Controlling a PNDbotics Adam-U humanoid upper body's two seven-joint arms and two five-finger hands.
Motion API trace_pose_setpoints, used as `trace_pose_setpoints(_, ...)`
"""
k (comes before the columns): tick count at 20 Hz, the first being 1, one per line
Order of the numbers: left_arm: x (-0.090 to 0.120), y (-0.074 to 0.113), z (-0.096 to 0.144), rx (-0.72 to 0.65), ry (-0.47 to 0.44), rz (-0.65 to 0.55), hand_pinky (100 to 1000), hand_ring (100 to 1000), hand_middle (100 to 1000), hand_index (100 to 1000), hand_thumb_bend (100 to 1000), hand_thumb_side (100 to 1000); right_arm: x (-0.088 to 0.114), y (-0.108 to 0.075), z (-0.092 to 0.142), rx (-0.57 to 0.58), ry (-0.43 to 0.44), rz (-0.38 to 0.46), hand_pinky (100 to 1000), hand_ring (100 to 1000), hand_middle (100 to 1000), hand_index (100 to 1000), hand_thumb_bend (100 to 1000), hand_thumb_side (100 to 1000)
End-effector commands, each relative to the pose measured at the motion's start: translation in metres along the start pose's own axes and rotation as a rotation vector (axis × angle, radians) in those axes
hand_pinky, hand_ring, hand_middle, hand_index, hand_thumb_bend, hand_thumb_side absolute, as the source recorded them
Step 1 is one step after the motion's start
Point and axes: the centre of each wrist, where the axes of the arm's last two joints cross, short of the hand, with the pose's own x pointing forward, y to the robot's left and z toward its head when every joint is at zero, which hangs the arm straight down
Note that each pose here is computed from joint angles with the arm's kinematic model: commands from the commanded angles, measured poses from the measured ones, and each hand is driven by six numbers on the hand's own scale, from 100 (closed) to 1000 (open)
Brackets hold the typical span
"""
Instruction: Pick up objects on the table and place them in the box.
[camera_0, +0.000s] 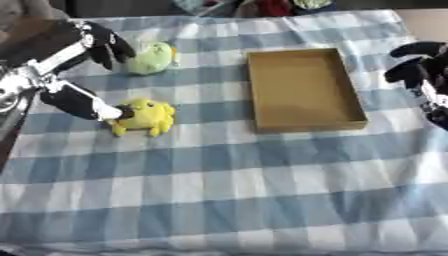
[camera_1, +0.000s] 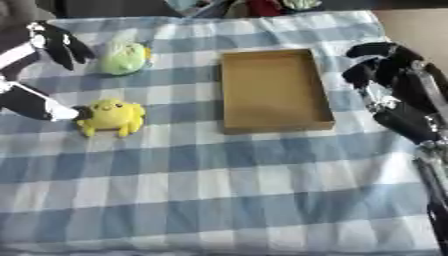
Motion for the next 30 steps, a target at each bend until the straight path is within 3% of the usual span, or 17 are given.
trace_pose_setpoints(1, -0.006, 0.009, -0.004, -0.081, 0.014, -0.047, 671, 597, 623, 769, 648, 139, 0.007, -0.006, -0.004, 0.013, -0.026, 0.027, 635, 621, 708, 769, 174, 455)
trace_pose_setpoints(16, -0.037, -0.015, -0.054, -0.309, 0.090, -0.084, 687, 610, 617, 771, 625, 133, 0.007, -0.005, -0.004, 0.022, -0.025, 0.022, 636, 621, 708, 769, 173, 455)
trace_pose_setpoints(30, -0.059, -0.039, -0.077, -0.348, 0.155, -0.081, 677, 595, 600, 760, 531, 100, 0.007, -0.004, -0.005, 0.023, -0.028, 0.019, 636, 621, 707, 769, 174, 456)
